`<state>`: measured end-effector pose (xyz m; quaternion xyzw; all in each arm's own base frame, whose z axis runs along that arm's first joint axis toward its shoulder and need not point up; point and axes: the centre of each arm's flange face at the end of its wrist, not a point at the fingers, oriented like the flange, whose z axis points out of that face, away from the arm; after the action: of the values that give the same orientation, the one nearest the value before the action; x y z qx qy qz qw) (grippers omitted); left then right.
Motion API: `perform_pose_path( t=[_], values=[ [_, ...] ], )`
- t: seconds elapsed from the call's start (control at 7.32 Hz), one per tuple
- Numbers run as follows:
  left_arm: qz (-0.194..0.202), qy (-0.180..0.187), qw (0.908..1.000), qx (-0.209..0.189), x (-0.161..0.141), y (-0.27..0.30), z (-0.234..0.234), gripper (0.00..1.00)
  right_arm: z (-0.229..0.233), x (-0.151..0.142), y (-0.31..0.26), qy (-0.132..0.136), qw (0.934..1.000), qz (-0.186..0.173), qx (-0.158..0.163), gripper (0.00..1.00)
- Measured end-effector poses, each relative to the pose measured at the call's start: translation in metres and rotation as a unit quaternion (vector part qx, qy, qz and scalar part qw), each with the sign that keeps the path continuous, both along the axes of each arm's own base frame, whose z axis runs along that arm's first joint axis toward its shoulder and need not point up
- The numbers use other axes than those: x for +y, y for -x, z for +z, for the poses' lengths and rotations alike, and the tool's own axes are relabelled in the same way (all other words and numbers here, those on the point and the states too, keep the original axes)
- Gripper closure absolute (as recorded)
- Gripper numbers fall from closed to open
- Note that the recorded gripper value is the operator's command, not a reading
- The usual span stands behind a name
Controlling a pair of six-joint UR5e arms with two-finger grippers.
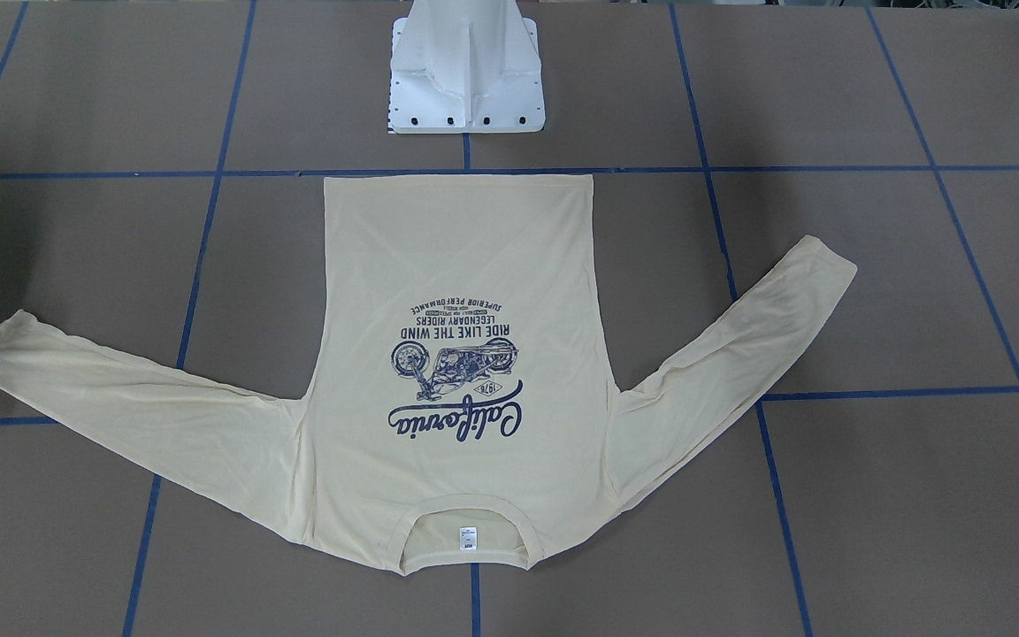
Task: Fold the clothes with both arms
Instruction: 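Move the right gripper to the sleeve cuff nearest it and grasp it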
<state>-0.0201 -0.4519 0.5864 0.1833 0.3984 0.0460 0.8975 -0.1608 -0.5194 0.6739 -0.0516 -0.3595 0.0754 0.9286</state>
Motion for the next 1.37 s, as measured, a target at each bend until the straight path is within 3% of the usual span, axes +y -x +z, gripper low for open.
perform_pose_path(
  t=[0.55, 1.09, 1.37],
  values=[
    [0.000, -0.001, 1.0000, 0.000, 0.000, 0.001, -0.001, 0.00, -0.005, -0.010, 0.006, 0.001, 1.0000, -0.002, -0.006, 1.00],
    [0.000, 0.000, 1.0000, 0.001, 0.003, 0.001, 0.001, 0.00, -0.026, -0.010, -0.012, 0.006, 0.9986, 0.004, -0.052, 1.00],
    [0.000, -0.002, 1.0000, 0.001, 0.003, 0.001, -0.002, 0.00, -0.062, -0.015, -0.012, -0.005, 0.9978, 0.014, -0.064, 1.00]
  ],
)
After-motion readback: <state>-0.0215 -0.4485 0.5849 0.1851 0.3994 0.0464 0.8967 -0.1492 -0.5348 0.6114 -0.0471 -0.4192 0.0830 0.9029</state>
